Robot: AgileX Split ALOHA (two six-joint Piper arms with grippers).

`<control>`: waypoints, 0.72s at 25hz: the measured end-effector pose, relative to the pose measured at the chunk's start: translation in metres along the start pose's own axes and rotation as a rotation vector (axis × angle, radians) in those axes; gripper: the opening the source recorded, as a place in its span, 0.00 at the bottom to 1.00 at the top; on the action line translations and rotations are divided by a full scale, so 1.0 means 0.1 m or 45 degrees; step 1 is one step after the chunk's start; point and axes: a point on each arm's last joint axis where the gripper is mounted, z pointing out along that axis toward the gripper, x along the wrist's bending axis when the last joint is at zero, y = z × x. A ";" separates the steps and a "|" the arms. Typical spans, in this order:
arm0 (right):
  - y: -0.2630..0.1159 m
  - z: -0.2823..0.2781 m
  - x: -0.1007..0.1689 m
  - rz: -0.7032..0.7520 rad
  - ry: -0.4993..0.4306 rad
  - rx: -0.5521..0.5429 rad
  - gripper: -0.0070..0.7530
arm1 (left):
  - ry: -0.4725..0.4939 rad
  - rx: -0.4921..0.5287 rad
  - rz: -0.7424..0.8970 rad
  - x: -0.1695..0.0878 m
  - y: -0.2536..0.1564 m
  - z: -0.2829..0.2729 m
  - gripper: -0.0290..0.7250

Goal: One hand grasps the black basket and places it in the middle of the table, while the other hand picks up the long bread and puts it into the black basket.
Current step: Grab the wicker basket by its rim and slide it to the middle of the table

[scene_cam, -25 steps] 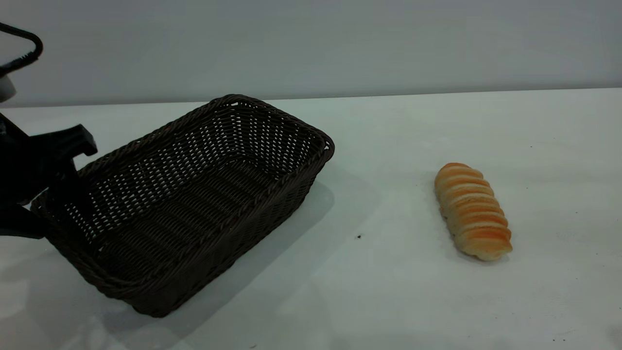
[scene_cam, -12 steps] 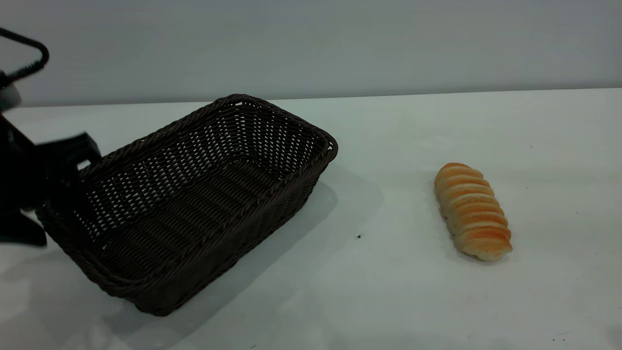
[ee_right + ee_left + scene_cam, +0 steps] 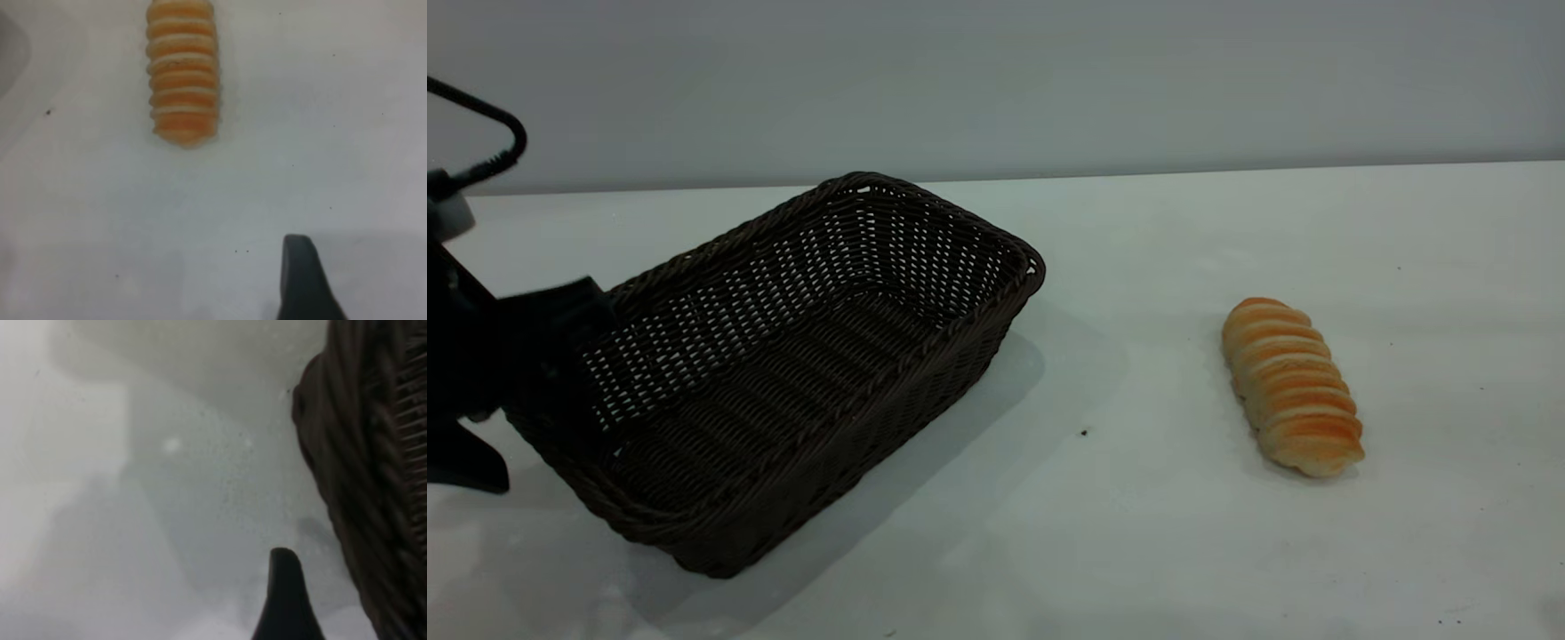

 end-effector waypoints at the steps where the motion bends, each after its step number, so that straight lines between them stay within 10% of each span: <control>1: 0.00 0.00 0.00 0.001 0.001 0.001 0.57 | 0.009 0.011 0.000 0.01 -0.01 0.04 0.81; 13: 0.00 0.00 0.00 0.008 0.005 0.003 0.57 | 0.034 0.028 0.002 0.06 -0.07 0.47 0.77; 18: 0.00 0.00 0.00 0.007 0.004 -0.001 0.57 | 0.015 0.003 -0.040 0.04 -0.05 0.47 0.31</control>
